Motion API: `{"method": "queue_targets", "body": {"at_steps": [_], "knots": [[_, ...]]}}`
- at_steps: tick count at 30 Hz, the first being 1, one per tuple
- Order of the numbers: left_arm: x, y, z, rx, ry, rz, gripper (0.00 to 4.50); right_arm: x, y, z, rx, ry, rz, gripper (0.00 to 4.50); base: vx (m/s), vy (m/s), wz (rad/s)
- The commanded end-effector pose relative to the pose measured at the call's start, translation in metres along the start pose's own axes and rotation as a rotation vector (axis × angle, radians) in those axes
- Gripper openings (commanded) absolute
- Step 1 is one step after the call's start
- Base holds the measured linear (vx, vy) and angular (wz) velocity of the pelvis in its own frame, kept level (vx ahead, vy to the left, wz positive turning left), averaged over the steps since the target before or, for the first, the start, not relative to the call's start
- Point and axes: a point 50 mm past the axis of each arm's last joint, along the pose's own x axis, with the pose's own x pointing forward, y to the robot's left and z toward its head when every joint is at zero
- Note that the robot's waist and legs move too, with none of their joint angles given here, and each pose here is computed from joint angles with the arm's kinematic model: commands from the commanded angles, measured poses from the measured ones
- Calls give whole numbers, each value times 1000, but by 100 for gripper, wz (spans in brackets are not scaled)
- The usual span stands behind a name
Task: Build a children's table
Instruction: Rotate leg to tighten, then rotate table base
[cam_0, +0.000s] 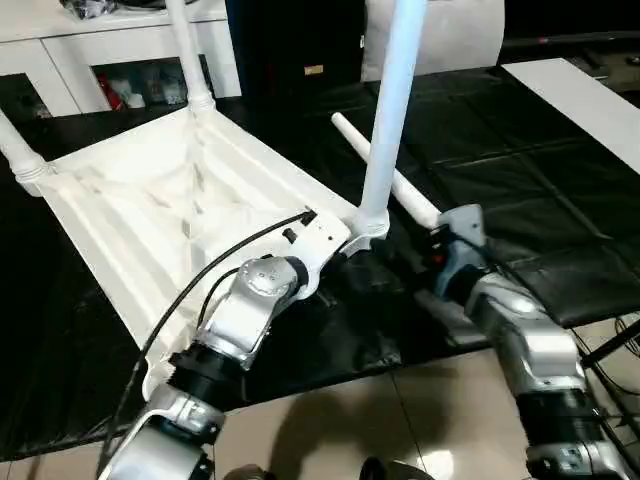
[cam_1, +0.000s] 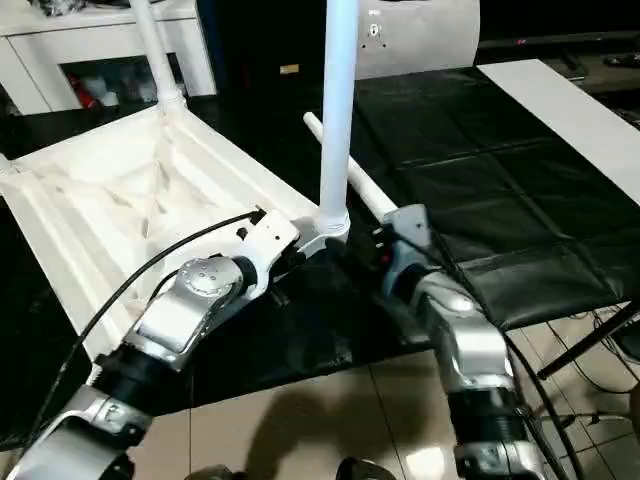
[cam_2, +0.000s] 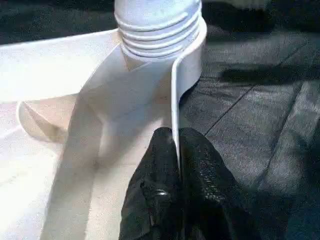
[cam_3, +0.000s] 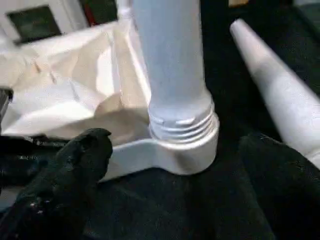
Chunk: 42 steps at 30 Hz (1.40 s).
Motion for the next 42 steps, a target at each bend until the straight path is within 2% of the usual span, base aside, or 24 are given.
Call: {"method": "queue_targets", "body": {"at_steps": [1, 3, 5, 11, 13, 14, 15, 16, 17, 18, 20, 23, 26, 31, 34, 37, 38, 42], "knots": [[-7, 11, 28, -57, -154, 57, 55, -3, -2, 4, 9, -29, -40, 450, 0, 0, 0], [-9, 15, 34, -31, -208, 118, 76, -3, -2, 0, 6, -29, -72, 450, 0, 0, 0], [-10, 15, 35, -19, -217, 131, 98, -3, -1, -1, 7, -27, -78, 450, 0, 0, 0], [-28, 28, 35, -41, -236, 196, 101, 0, 11, -9, 5, 25, -71, 450, 0, 0, 0], [-37, 32, 31, -4, -218, 215, 101, 1, 18, -12, -9, 38, -18, 450, 0, 0, 0], [-52, 44, 25, 67, -172, 276, 101, 3, 25, -17, -13, 62, 28, 450, 0, 0, 0], [-57, 47, 23, 86, -158, 294, 101, 3, 27, -18, -14, 69, 36, 450, 0, 0, 0], [-59, 49, 22, 96, -152, 305, 83, 3, 27, -18, -15, 72, 39, 450, 0, 0, 0], [-68, 60, 19, 110, -126, 379, 72, 5, 28, -21, -22, 89, 51, 450, 0, 0, 0], [-68, 60, 19, 110, -126, 379, 72, 5, 28, -21, -22, 89, 51, 450, 0, 0, 0], [-100, 91, 4, 188, -24, 613, 49, 13, 33, -27, -46, 131, 81, 450, 0, 0, 0], [-130, 109, -13, 220, 92, 751, 29, 18, 38, -29, -44, 148, 93, 450, 0, 0, 0], [-147, 121, -26, 238, 187, 818, 7, 23, 43, -29, -40, 161, 106, 450, 0, 0, 0], [-164, 128, -37, 244, 275, 899, 7, 28, 45, -38, -62, 240, 99, 450, 0, 0, 0], [-166, 127, -41, 233, 307, 886, 7, 33, 45, -40, -63, 252, 91, 450, 0, 0, 0], [-163, 120, -49, 186, 343, 824, 7, 37, 45, -42, -63, 263, 84, 450, 0, 0, 0], [-162, 113, -56, 146, 390, 789, 7, 39, 45, -43, -63, 275, 74, 450, 0, 0, 0], [-160, 102, -63, 109, 450, 685, 7, 45, 47, -43, -57, 283, 70, 450, 0, 0, 0]]}}
